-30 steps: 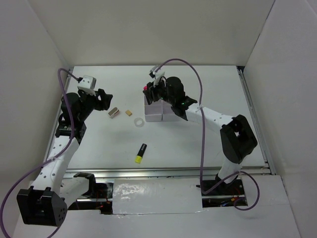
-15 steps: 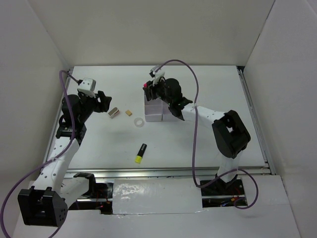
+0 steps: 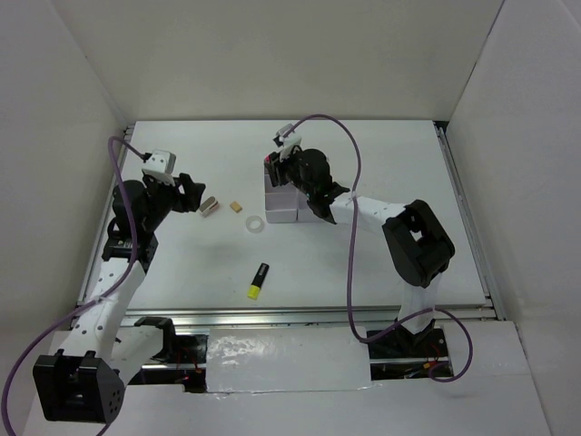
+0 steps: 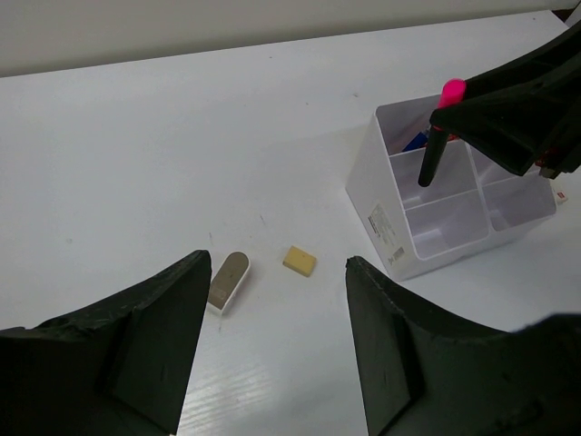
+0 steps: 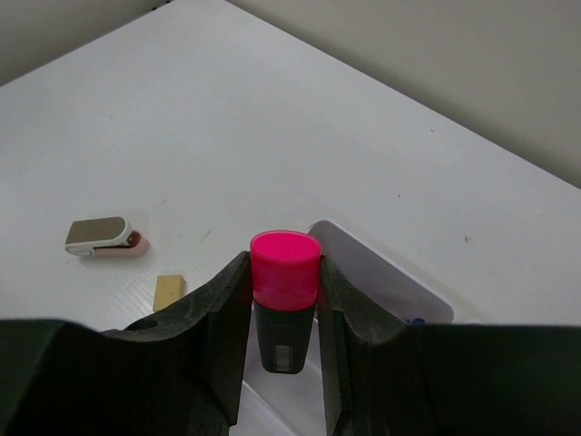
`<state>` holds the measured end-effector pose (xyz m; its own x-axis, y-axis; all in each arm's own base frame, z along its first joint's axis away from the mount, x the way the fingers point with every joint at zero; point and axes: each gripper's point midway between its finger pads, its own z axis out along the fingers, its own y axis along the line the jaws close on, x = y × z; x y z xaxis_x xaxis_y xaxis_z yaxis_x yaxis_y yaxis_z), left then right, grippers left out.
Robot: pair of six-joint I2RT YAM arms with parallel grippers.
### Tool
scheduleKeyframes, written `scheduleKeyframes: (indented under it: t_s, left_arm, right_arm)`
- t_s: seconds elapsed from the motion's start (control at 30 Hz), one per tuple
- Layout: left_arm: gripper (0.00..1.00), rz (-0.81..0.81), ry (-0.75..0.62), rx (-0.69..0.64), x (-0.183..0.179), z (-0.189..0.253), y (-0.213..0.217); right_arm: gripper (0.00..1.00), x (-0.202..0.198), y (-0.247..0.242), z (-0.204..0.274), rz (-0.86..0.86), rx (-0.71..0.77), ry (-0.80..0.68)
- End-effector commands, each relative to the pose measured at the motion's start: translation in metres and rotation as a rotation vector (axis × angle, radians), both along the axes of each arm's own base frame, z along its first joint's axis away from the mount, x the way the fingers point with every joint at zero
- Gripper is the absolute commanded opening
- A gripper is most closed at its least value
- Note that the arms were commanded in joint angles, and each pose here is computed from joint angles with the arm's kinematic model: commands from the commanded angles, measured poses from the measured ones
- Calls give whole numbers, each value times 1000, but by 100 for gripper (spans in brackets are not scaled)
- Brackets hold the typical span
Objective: Sort the stationery into containers
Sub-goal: Place the pen in the storage box.
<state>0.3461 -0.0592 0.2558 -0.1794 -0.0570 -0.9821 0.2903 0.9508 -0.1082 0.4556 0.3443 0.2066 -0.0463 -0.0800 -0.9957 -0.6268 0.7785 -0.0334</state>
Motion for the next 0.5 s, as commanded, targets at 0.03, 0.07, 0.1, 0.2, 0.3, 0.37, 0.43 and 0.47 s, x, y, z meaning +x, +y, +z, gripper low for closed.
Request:
scheduleKeyframes:
  t_s: [0.03, 0.07, 0.1, 0.2, 0.3, 0.37, 0.43, 0.47]
  left_arm:
    - [73, -43, -55, -3, -5, 11, -5]
    - [74, -48, -61, 0, -6, 12, -6]
    - [75, -59, -78, 13, -9, 13, -6]
    - [77, -165, -131, 46, -20, 19, -20]
    - [78, -286, -159, 117, -29, 16, -34]
    - [78, -381, -152, 148, -34, 12, -45]
    - [77, -490, -212, 236, -40, 16, -54]
    - [76, -559, -204, 263, -48, 9, -60]
  right_arm:
    - [35, -1, 2, 15, -7, 27, -55]
    - [38, -1, 1, 14, -9, 27, -52]
    - [43, -3, 2, 15, -4, 27, -46]
    - [55, -5, 1, 19, -5, 25, -26]
    - [65, -9, 0, 35, -3, 49, -15]
    - [66, -13, -4, 47, -8, 69, -3]
    - [66, -13, -10, 65, -16, 90, -3]
    - [66, -18, -12, 84, -9, 128, 0]
